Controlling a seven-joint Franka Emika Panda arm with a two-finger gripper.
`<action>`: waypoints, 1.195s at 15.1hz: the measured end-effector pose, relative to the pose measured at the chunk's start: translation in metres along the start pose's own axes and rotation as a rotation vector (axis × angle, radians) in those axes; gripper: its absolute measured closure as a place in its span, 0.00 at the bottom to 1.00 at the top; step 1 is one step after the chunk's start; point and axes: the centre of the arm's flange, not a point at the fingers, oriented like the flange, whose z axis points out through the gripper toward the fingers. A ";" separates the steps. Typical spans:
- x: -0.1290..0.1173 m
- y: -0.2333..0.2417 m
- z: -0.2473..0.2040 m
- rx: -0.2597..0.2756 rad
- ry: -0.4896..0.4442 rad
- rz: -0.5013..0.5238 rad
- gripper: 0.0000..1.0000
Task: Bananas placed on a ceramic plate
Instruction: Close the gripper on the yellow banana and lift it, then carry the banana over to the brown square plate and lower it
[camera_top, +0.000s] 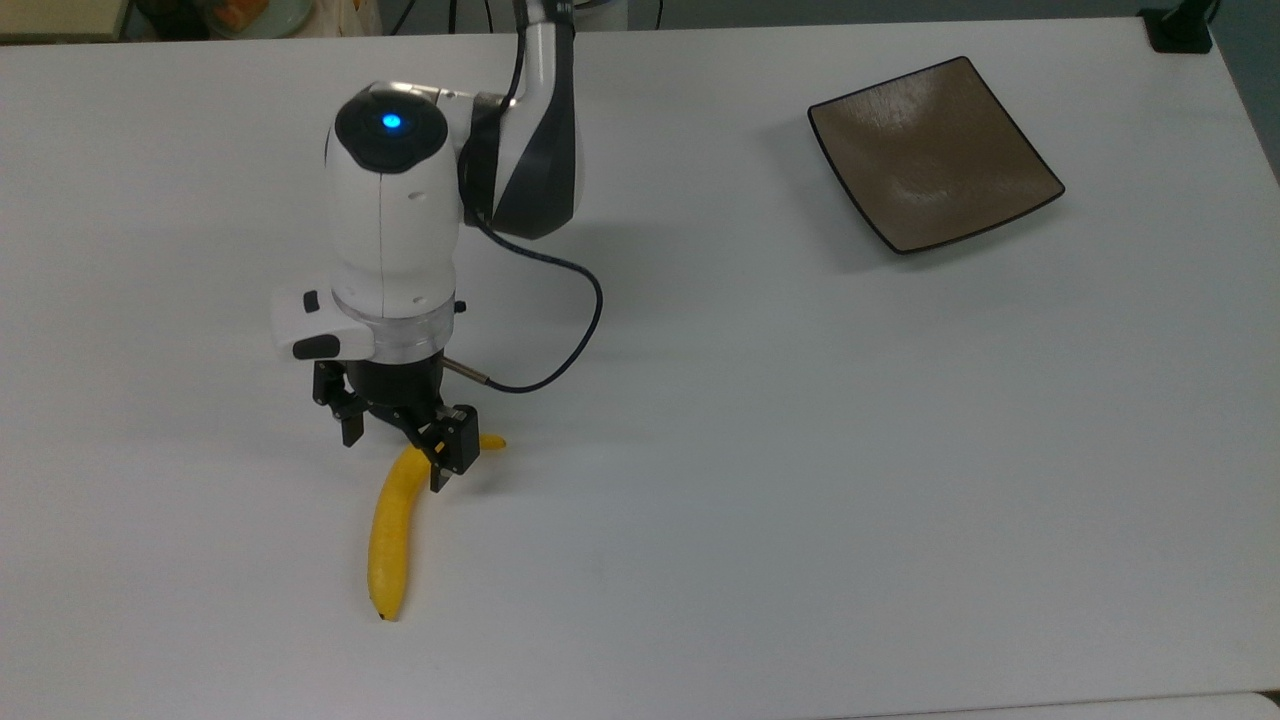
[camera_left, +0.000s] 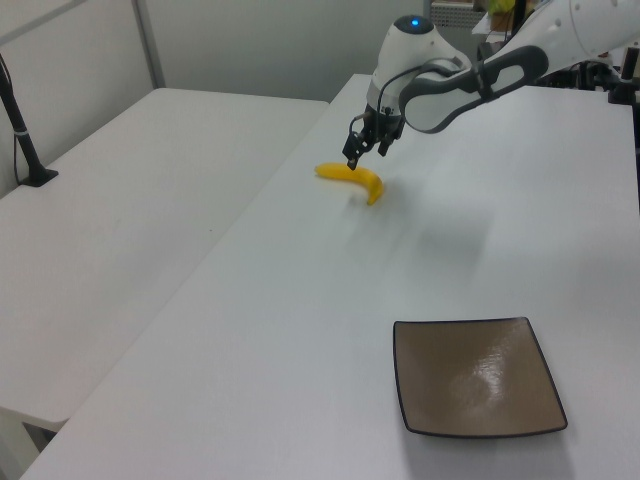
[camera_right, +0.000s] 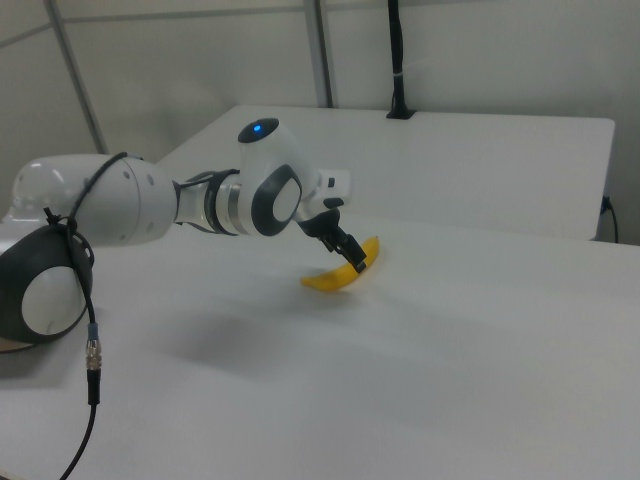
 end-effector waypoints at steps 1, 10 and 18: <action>-0.002 0.001 0.009 0.000 0.006 0.000 0.00; -0.008 0.000 0.030 -0.010 0.005 -0.012 0.57; 0.008 -0.002 0.006 0.003 0.041 -0.010 0.70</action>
